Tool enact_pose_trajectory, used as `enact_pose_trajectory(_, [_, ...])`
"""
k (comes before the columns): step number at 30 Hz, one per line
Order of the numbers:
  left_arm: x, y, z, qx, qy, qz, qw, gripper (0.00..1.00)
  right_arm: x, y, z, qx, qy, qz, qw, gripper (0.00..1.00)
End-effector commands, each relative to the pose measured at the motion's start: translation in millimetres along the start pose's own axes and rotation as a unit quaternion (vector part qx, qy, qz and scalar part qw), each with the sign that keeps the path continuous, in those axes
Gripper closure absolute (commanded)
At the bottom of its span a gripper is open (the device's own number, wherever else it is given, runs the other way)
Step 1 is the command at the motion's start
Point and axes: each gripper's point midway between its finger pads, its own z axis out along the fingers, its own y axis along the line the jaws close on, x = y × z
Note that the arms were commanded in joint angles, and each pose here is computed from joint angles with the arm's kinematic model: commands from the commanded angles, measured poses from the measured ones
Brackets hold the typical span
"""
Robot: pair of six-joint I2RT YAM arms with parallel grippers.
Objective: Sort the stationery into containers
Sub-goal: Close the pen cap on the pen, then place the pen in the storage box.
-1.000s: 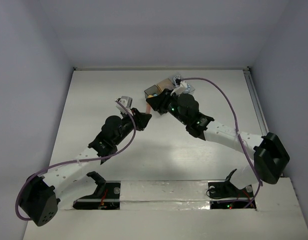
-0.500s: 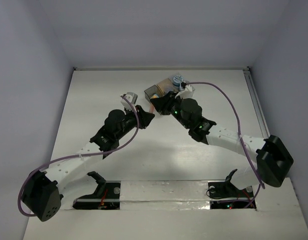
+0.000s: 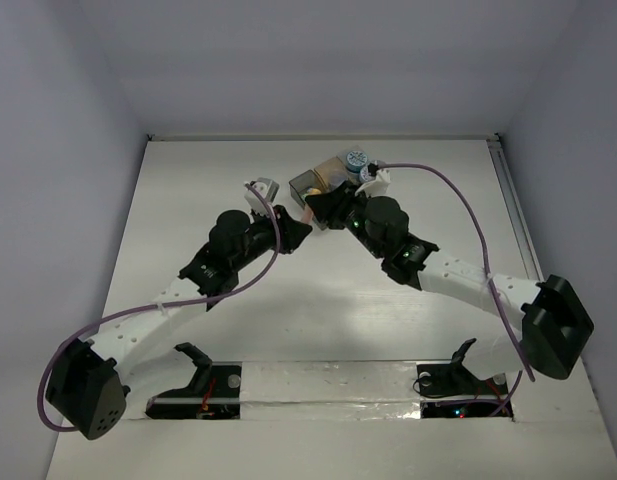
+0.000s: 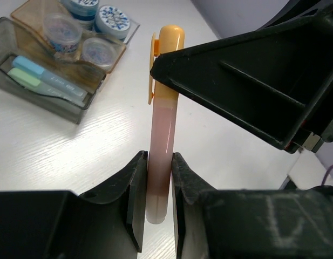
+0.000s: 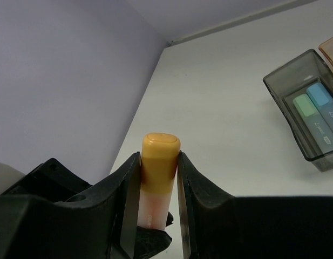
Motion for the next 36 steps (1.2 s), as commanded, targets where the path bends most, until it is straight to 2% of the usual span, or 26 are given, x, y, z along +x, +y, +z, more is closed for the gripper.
enact_pose_trajectory(1, [-158,-7,-27,0.001,-0.304,-0.029,0.952,1.0,94,-38,-48,0.053,0.206,-0.04,0.976,0.82])
enact_pose_trajectory(2, [-149,-2,-24,-0.003,-0.295,-0.033,0.955,1.0,78,-37,-44,0.053,0.186,-0.032,0.981,0.74])
enact_pose_trajectory(3, [-136,5,-20,-0.011,-0.282,-0.037,0.959,1.0,40,-36,-39,0.049,0.146,-0.016,0.988,0.59])
enact_pose_trajectory(5, [-101,27,-12,-0.04,-0.25,-0.044,0.967,1.0,4,-33,-37,0.043,0.109,-0.01,0.993,0.47])
enact_pose_trajectory(6, [-88,37,-10,-0.054,-0.237,-0.048,0.969,1.0,-14,-32,-38,0.045,0.085,-0.014,0.995,0.37])
enact_pose_trajectory(7, [-72,49,-9,-0.073,-0.227,-0.053,0.97,1.0,-43,-24,-43,0.038,0.05,-0.024,0.998,0.32])
enact_pose_trajectory(9, [-62,57,-6,-0.083,-0.222,-0.063,0.969,1.0,-62,-19,-52,0.041,0.021,-0.039,0.998,0.21])
enact_pose_trajectory(10, [-66,57,-4,-0.083,-0.225,-0.064,0.969,1.0,-75,-18,-59,0.039,0.004,-0.045,0.998,0.19])
enact_pose_trajectory(12, [-62,63,10,-0.095,-0.209,-0.075,0.97,1.0,-78,-20,-66,0.039,-0.001,-0.049,0.998,0.18])
enact_pose_trajectory(14, [-80,54,24,-0.084,-0.215,-0.087,0.969,1.0,-62,-36,-74,0.055,0.018,-0.055,0.997,0.2])
enact_pose_trajectory(15, [-69,62,41,-0.094,-0.192,-0.111,0.971,1.0,-59,-45,-76,0.067,0.021,-0.056,0.996,0.22])
enact_pose_trajectory(16, [-83,56,50,-0.087,-0.199,-0.126,0.968,1.0,-54,-52,-78,0.077,0.024,-0.056,0.995,0.22])
enact_pose_trajectory(18, [-74,62,71,-0.091,-0.18,-0.158,0.967,1.0,-39,-66,-85,0.089,0.039,-0.059,0.994,0.22])
enact_pose_trajectory(19, [-83,59,78,-0.084,-0.189,-0.186,0.961,1.0,-35,-70,-88,0.092,0.047,-0.062,0.993,0.22])
enact_pose_trajectory(24, [-76,74,111,-0.099,-0.19,-0.262,0.941,1.0,-20,-85,-98,0.105,0.072,-0.077,0.989,0.2])
enact_pose_trajectory(36, [-34,96,151,-0.118,-0.177,-0.353,0.911,1.0,-6,-86,-108,0.082,0.102,-0.091,0.987,0.19])
